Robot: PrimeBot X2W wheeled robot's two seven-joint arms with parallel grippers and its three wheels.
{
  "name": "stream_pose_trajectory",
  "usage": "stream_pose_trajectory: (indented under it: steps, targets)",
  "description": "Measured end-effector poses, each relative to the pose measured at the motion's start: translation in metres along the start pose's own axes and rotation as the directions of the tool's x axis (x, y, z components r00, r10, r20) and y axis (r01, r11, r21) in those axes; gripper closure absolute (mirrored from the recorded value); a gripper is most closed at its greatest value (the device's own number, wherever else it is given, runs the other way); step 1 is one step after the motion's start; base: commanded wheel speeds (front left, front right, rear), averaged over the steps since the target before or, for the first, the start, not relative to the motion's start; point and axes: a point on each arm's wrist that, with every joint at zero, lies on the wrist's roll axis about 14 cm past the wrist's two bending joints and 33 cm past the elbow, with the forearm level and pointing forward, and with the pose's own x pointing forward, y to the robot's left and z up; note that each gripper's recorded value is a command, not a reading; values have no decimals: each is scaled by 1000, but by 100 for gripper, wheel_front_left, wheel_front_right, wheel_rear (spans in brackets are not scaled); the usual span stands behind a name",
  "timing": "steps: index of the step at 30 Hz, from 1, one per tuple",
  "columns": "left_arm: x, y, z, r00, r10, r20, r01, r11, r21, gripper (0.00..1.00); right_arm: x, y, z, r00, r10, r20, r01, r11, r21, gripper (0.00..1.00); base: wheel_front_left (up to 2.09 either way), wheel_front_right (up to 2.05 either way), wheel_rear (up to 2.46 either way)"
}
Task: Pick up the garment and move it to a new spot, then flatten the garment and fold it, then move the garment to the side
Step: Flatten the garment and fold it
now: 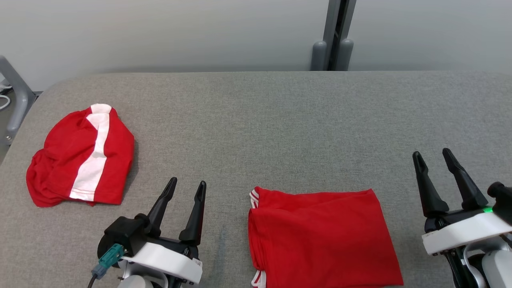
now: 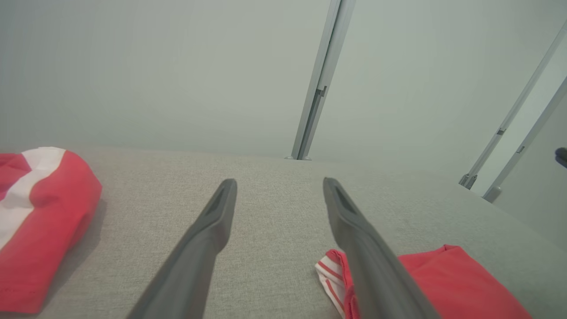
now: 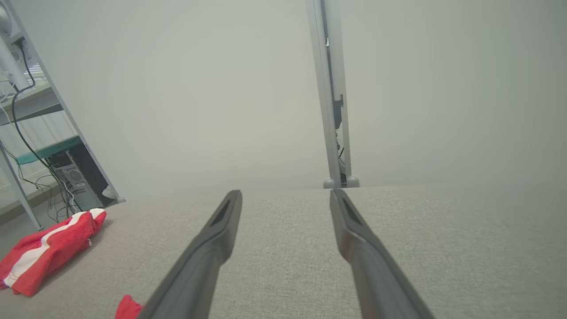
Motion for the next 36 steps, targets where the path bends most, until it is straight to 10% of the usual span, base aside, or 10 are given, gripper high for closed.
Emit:
stream_pose_trajectory:
  steps: [36]
  targets:
    - [-9, -3, 23, 997, 15, 75, -19, 999, 47, 0, -26, -27, 5, 983, -156, 97, 171, 972, -162, 0, 0, 0, 0]
